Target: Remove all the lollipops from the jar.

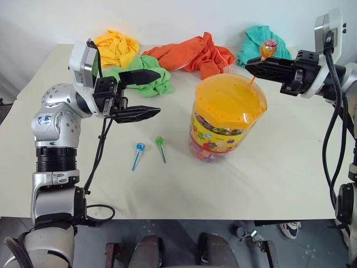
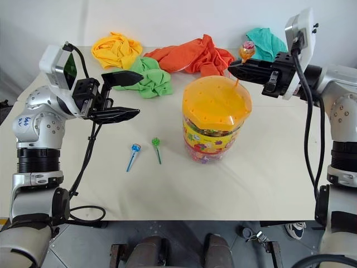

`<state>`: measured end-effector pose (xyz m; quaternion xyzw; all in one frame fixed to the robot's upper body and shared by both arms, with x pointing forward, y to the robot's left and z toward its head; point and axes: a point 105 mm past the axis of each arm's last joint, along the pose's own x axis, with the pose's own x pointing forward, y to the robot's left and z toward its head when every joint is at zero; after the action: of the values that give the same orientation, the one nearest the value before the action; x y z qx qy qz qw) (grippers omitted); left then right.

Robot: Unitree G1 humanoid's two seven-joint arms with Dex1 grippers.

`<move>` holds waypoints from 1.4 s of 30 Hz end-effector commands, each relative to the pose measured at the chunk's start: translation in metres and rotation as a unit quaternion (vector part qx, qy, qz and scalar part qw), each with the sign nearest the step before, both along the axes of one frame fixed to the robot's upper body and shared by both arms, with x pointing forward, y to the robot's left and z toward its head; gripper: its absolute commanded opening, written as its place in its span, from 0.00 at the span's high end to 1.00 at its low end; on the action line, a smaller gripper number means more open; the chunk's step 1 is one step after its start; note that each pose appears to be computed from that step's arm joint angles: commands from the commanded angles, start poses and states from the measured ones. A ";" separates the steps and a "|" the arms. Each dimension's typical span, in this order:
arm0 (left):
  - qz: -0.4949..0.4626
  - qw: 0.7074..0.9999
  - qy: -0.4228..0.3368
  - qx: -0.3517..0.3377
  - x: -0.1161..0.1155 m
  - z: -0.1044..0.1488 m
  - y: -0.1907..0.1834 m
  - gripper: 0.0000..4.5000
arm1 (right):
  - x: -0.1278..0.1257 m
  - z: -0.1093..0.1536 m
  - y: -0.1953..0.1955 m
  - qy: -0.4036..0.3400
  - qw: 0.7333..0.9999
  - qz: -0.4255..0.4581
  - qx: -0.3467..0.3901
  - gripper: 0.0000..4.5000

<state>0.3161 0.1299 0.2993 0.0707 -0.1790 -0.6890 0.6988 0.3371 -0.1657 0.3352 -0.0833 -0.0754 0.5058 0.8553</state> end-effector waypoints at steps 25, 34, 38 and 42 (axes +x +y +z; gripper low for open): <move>-0.072 0.990 0.049 0.114 -0.032 -0.040 0.007 0.00 | -0.070 -0.073 -0.106 0.232 0.920 -0.308 -0.078 1.00; -0.097 0.986 0.059 0.124 -0.046 -0.052 -0.002 0.00 | -0.054 -0.157 -0.105 0.333 0.870 -0.353 -0.087 1.00; -0.083 0.987 0.066 0.118 -0.047 -0.052 0.001 0.00 | -0.041 -0.172 -0.102 0.341 0.863 -0.360 -0.095 0.94; -0.043 0.992 0.068 0.101 -0.038 -0.048 0.006 0.00 | -0.035 -0.178 -0.101 0.342 0.863 -0.359 -0.097 0.68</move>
<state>0.2796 0.1313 0.2395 0.0758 -0.0429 -0.7460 0.6603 0.2986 -0.2628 0.1504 0.0001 0.3225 0.1741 0.9304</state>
